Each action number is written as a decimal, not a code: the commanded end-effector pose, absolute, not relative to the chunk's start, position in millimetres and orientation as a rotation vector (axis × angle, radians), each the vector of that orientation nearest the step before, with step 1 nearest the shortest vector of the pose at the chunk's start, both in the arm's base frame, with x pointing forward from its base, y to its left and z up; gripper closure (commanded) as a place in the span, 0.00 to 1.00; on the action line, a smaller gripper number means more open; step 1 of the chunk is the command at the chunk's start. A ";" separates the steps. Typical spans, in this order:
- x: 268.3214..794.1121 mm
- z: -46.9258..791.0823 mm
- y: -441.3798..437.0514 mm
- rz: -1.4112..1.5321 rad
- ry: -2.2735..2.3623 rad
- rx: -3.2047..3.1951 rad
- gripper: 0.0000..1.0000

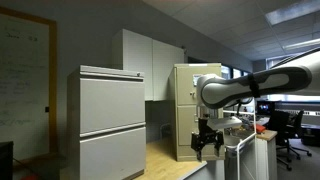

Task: Open the bottom drawer of the file cabinet to the right

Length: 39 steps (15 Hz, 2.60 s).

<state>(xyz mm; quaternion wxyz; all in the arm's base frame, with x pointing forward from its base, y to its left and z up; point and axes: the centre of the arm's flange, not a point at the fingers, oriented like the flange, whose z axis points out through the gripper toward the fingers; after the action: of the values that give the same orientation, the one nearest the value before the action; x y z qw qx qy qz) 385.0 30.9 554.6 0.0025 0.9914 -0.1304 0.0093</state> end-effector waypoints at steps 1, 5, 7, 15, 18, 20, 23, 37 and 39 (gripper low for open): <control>385.2 555.0 31.0 0.032 -0.409 3.110 0.00; 385.2 555.6 31.0 0.035 -0.409 3.110 0.00; 385.2 555.6 31.0 0.035 -0.409 3.110 0.00; 400.3 563.3 -12.0 0.168 -0.532 3.108 0.00; 416.6 565.8 -53.0 0.280 -0.662 3.104 0.00; 428.8 568.0 -82.0 0.386 -0.761 3.105 0.00; 448.2 573.4 -121.0 0.564 -0.940 3.114 0.00; 540.5 553.5 -270.6 1.025 -1.964 2.971 0.00; 542.0 539.0 -287.7 1.051 -2.096 2.930 0.00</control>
<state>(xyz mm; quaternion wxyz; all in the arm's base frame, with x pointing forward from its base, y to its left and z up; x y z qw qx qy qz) 527.9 -260.0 548.6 -0.2698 0.7732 -0.5118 0.2597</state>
